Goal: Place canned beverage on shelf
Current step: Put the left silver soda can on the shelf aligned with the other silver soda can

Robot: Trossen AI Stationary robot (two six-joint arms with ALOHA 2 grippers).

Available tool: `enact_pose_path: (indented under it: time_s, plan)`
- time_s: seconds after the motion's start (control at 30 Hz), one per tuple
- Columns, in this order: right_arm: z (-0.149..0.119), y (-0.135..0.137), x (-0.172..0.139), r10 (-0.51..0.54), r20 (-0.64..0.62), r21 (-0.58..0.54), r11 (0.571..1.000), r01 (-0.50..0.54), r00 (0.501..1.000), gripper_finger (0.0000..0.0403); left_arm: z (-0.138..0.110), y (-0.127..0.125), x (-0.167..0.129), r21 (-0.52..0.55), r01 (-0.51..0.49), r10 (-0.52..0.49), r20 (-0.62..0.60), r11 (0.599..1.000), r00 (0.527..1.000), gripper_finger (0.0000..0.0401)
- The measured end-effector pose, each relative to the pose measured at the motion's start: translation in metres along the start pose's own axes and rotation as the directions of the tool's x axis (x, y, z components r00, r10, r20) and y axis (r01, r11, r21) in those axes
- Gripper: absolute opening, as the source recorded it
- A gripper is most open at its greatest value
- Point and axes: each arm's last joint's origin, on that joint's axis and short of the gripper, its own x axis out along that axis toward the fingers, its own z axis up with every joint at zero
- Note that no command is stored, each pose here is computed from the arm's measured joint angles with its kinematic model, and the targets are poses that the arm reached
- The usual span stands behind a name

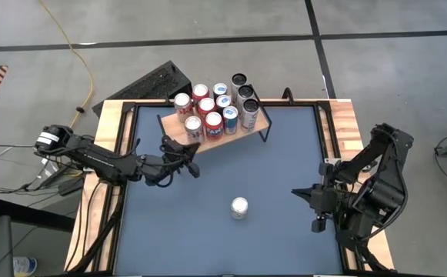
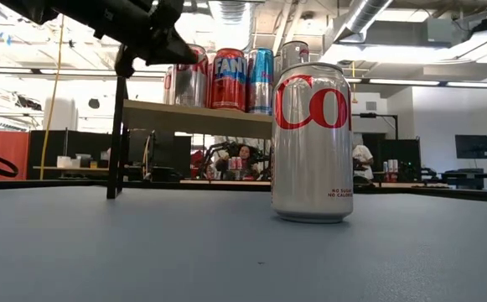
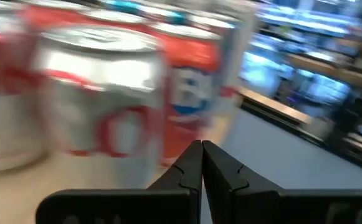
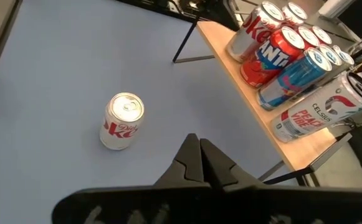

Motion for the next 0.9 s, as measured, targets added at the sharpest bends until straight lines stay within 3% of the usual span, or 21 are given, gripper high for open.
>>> enact_pose_path:
  time_s: [0.1,0.27,0.9]
  plan:
    - [0.0,0.0,0.0,0.0,0.0,-0.005,1.0,0.0,1.0,0.0,0.0,-0.001,0.001,0.0,0.069,-0.069,-0.018,0.998,0.997,0.0]
    - [0.0,0.0,0.0,-0.002,-0.001,-0.004,1.0,0.002,1.0,0.0,0.002,0.005,0.007,0.007,-0.004,0.004,0.007,1.0,1.0,0.0]
    - [0.001,0.0,0.0,0.0,0.003,-0.002,1.0,0.0,1.0,0.0,0.005,0.012,0.014,-0.008,-0.049,0.049,0.023,0.999,0.999,0.0]
